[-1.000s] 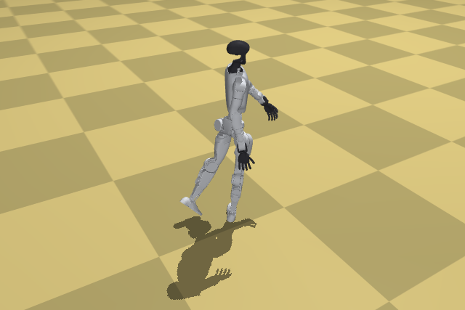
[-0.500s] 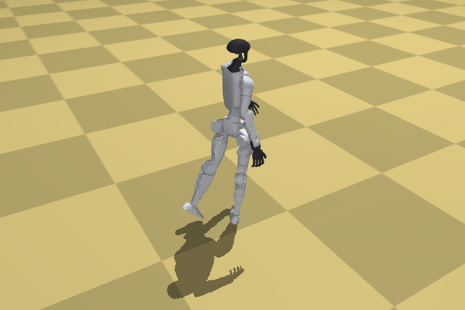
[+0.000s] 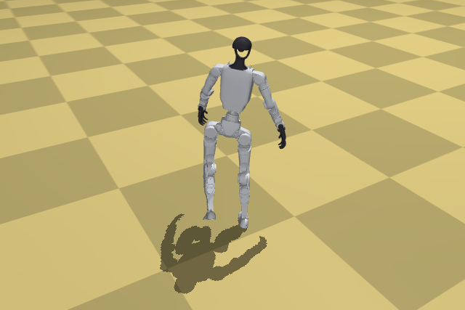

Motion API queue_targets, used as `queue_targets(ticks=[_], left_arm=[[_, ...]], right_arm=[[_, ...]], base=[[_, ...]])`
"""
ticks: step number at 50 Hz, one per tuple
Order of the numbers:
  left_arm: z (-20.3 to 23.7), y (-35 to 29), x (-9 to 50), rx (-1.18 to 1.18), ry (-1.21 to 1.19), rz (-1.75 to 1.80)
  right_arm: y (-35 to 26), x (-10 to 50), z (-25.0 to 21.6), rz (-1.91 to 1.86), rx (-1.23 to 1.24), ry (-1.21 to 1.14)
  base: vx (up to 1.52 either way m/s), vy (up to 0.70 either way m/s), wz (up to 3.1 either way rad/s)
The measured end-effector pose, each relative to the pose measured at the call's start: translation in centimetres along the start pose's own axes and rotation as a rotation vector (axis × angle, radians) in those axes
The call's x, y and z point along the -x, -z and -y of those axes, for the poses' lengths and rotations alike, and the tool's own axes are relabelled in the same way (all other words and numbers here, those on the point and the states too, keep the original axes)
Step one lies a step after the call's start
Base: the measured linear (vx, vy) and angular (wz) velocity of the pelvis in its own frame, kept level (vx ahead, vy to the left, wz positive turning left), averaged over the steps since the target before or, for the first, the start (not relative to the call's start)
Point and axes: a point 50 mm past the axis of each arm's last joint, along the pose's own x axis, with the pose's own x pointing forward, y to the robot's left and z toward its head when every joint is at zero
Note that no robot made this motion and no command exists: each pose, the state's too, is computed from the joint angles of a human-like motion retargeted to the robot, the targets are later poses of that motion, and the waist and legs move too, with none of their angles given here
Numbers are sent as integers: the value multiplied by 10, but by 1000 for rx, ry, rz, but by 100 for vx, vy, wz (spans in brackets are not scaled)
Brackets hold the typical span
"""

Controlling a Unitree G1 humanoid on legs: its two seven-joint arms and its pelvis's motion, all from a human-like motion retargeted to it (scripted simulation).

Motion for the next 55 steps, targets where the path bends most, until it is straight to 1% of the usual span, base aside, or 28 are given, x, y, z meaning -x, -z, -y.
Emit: queue_targets(ticks=[5, 9, 15, 18, 21, 24, 27, 30, 35, 38, 42, 45, 48, 50, 55], left_arm=[[-5, -6, 1, 115, -47, 46], [-14, 6, 3, 153, -94, 25], [-30, 55, 11, 146, -191, -117], [-35, 86, 19, 179, -234, -180], [-35, 115, 28, 247, -273, -230], [-30, 140, 37, 286, -266, -300], [-19, 154, 40, 271, -212, -348], [-10, 152, 37, 214, -137, -359], [1, 100, 15, 134, -79, -243], [5, 49, 2, 121, -62, -101], [6, -31, -4, 128, -27, 136], [6, -85, 2, 141, 2, 307], [3, -128, 12, 164, 21, 458], [0, -154, 20, 216, -19, 495], [-2, -177, 30, 238, -33, 590]], right_arm=[[-32, 3, 14, 73, 168, 30], [-61, 8, 32, 137, 249, 96], [-112, 26, 61, 299, 280, 255], [-141, 37, 66, 427, 312, 309], [-163, 45, 56, 537, 381, 322], [-168, 42, 34, 560, 494, 281], [-153, 31, -1, 525, 593, 161], [-118, 16, -43, 437, 634, -32], [-47, 6, -105, 258, 560, -332], [-9, 9, -131, 167, 490, -456], [24, 14, -150, 84, 409, -555], [38, 16, -154, 46, 367, -575], [42, 15, -149, 32, 338, -539], [39, 10, -138, -41, 385, -490], [19, 3, -117, -18, 358, -365]], base=[[11, 12, 146], [16, 13, 78], [26, 14, 38], [39, 15, 19], [47, 19, 7], [54, 24, 8], [60, 29, 24], [60, 30, 52], [53, 23, 106], [50, 15, 127], [48, 8, 115], [48, 0, 91], [52, -6, 72], [56, -9, 41], [61, -19, -4]])
